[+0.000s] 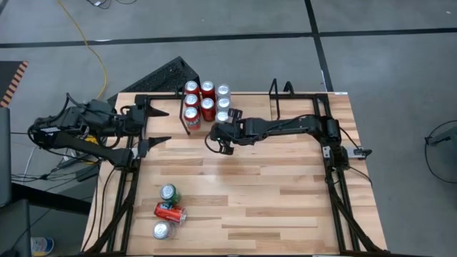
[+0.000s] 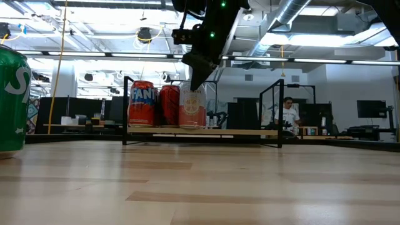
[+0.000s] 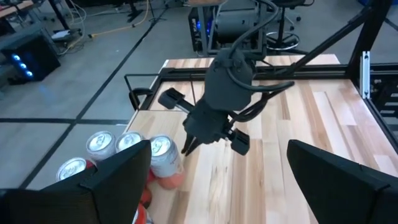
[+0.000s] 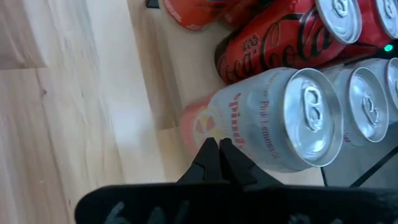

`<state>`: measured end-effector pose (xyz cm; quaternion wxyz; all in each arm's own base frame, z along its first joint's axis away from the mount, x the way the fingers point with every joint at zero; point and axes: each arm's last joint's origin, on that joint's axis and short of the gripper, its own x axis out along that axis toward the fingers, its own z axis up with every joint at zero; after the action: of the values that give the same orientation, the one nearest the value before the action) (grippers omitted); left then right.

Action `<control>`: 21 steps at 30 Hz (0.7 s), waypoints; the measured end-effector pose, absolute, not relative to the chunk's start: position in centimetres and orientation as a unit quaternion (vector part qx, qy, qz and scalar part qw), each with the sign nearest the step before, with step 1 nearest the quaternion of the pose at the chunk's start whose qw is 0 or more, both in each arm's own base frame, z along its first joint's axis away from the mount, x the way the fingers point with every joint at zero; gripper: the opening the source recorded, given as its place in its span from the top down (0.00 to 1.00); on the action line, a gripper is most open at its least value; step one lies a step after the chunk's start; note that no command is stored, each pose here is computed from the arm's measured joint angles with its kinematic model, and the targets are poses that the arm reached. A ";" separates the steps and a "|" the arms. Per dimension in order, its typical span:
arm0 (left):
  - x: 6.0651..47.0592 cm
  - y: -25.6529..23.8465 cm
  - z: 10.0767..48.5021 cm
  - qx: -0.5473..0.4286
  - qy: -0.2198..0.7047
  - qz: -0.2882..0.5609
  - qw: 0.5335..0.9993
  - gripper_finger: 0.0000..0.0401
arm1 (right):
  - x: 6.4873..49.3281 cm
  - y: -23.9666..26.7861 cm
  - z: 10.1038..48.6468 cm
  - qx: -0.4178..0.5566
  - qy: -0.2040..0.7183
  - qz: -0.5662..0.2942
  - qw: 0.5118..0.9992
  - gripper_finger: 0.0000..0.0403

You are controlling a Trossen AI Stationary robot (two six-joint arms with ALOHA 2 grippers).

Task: Place canned beverage on shelf
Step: Put the orange white soda can on the shelf and align with the pink white soda cans

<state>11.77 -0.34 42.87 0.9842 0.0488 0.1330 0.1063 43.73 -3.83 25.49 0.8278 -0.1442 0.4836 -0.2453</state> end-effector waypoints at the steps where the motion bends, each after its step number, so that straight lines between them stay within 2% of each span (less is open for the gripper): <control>1: 11.8 -0.3 42.8 0.049 0.134 0.106 0.984 0.10 | 43.7 -4.0 25.5 -0.142 0.483 -0.248 0.828 1.00; 21: 11.7 -0.3 42.7 0.035 0.141 0.108 0.983 0.10 | 43.2 -5.3 25.3 -0.146 0.505 -0.267 0.808 1.00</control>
<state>11.73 -0.33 42.68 0.9834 0.0351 0.1412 0.1085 43.16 -5.35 25.31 0.8078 -0.1463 0.5046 -0.2674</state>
